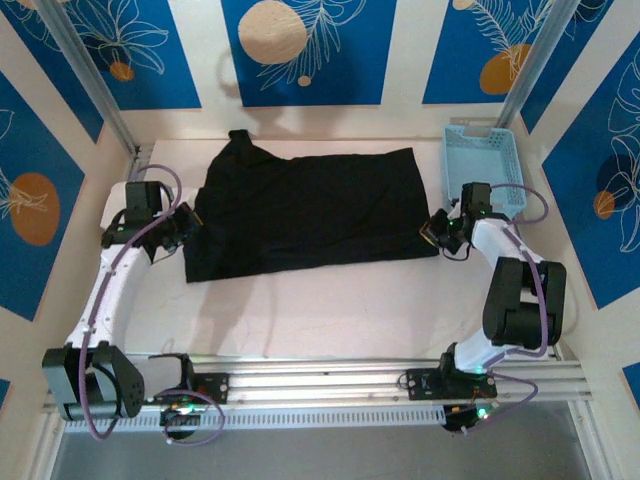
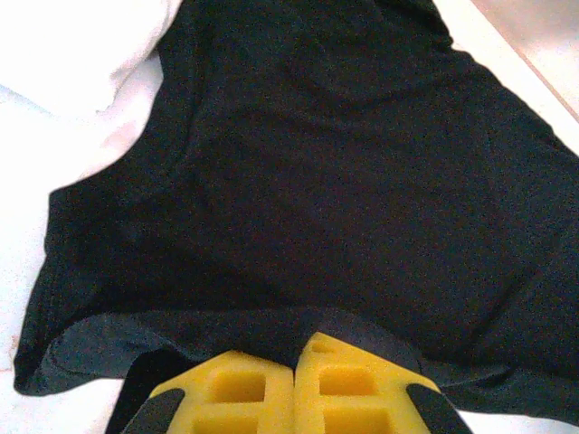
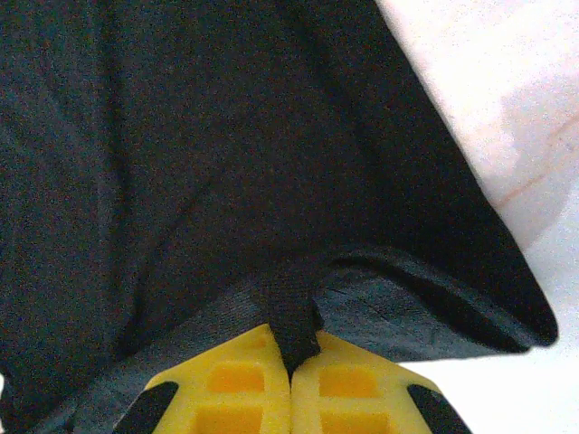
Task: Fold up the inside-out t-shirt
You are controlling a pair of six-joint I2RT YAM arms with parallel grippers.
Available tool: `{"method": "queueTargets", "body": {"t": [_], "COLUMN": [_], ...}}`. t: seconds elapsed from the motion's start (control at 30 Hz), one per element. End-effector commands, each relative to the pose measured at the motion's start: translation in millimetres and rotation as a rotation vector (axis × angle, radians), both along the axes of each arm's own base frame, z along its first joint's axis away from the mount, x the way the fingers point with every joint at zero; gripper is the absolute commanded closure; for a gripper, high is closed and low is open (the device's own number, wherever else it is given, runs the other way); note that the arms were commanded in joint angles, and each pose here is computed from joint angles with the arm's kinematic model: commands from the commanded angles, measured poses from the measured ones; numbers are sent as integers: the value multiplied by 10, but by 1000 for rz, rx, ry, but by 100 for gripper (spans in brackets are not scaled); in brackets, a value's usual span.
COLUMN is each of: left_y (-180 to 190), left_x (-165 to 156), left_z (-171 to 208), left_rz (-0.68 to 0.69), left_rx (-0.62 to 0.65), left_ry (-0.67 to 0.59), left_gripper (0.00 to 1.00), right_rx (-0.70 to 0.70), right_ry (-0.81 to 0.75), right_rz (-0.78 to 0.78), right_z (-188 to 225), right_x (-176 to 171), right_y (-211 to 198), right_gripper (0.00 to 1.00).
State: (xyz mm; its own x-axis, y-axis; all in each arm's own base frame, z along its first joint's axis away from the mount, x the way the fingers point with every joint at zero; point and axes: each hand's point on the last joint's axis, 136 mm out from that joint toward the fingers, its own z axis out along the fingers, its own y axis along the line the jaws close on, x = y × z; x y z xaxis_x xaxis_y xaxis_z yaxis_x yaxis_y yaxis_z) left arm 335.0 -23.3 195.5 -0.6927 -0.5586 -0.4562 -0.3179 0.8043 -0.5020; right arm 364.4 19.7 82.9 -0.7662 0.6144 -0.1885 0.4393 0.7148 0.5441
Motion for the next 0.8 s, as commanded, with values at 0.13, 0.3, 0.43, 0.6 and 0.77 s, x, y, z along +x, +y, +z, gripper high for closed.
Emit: {"method": "queueTargets", "body": {"t": [0.13,0.3,0.43,0.6,0.77], "left_y": [103,161,244,328,454], "left_x": [235,414,632,1019,1387], "left_z": [48,10,-34,-213,-426], "left_rz": [3,24,54,95,125], "left_rx": [16,16,36,30,55], "left_ry": [-50,-51,-50,-46,-14], "left_gripper": [100,100,100,95,70], "right_rx": [-50,-89,-97,-135,-145], "right_ry": [-13,-7,-19,-26,-64], "right_rz": [30,33,27,37,97], "right_z": [33,-15,-46,-111,-89], "right_x": [292,480,703,1055,1353], "right_y": [22,8,7,21,108], "right_gripper": [94,94,94,89,72]}}
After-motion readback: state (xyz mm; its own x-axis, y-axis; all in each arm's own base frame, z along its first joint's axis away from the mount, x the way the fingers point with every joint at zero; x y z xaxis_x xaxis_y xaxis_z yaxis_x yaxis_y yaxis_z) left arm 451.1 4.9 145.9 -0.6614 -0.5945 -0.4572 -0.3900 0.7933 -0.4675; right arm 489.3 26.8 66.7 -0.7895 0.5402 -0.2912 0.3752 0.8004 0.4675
